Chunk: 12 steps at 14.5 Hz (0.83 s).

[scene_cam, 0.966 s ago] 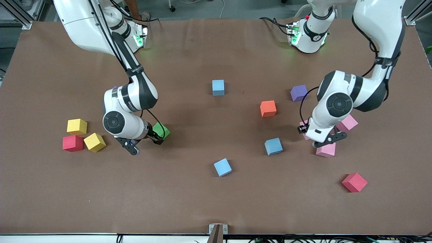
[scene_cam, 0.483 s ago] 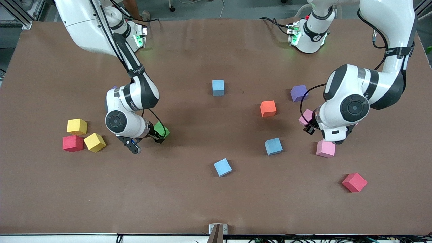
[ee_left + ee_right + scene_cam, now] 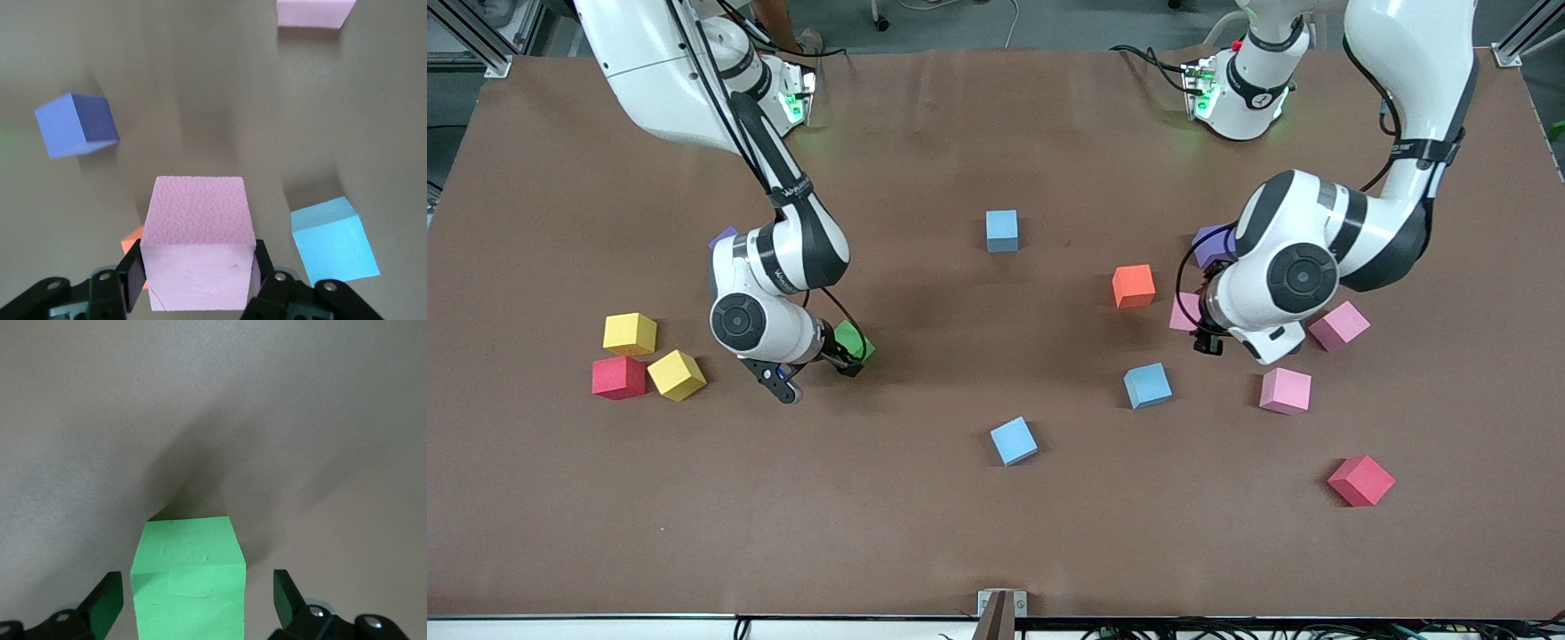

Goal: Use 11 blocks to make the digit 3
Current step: 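Set the pink block by the blue block while the right gripper carries green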

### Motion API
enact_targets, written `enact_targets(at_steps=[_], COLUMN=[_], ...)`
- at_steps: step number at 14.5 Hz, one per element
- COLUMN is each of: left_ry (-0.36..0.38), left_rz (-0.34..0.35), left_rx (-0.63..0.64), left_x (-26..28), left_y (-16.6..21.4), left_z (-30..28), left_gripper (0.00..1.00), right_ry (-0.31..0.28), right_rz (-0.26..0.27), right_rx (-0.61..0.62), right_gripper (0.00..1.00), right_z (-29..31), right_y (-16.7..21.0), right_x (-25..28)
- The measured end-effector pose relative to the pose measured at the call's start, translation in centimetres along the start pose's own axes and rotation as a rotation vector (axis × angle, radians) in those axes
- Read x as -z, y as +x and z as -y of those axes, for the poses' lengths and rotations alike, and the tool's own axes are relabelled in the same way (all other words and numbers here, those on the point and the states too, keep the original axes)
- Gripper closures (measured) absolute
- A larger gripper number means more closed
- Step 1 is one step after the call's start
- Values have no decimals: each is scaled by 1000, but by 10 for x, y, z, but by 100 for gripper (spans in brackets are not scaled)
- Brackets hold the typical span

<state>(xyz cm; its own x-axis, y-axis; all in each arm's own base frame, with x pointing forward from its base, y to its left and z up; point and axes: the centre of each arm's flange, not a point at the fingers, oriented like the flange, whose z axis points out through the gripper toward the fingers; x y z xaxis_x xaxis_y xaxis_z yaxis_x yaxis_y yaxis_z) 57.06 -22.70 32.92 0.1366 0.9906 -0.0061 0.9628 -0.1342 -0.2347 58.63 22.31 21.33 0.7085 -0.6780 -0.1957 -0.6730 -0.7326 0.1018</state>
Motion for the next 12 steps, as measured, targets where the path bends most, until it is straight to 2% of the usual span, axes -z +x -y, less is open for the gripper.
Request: enact_targets(at_steps=[5,7,8,10,12], left_ry=[-20,-23,-22,-27,-45], left_rz=[2,4,7,12,22], left_rx=[89,122,147,198,235], left_x=[-5,-4,-3,-4,-4], left_y=[-35,-52,-61,-77,-92], left_z=[5,11,14,23,36], left_gripper=[72,73,73,75,75], right_ry=[4,1,0,3,3], right_rz=[22,22,23,22,24], right_rx=[3,4,2,-2,-4], right_gripper=[5,18,18,37,41], right_z=[7,8,7,7,7], right_y=[-14,-16,-15,-14,-13], right_x=[-7,-9,-10,-10,-9])
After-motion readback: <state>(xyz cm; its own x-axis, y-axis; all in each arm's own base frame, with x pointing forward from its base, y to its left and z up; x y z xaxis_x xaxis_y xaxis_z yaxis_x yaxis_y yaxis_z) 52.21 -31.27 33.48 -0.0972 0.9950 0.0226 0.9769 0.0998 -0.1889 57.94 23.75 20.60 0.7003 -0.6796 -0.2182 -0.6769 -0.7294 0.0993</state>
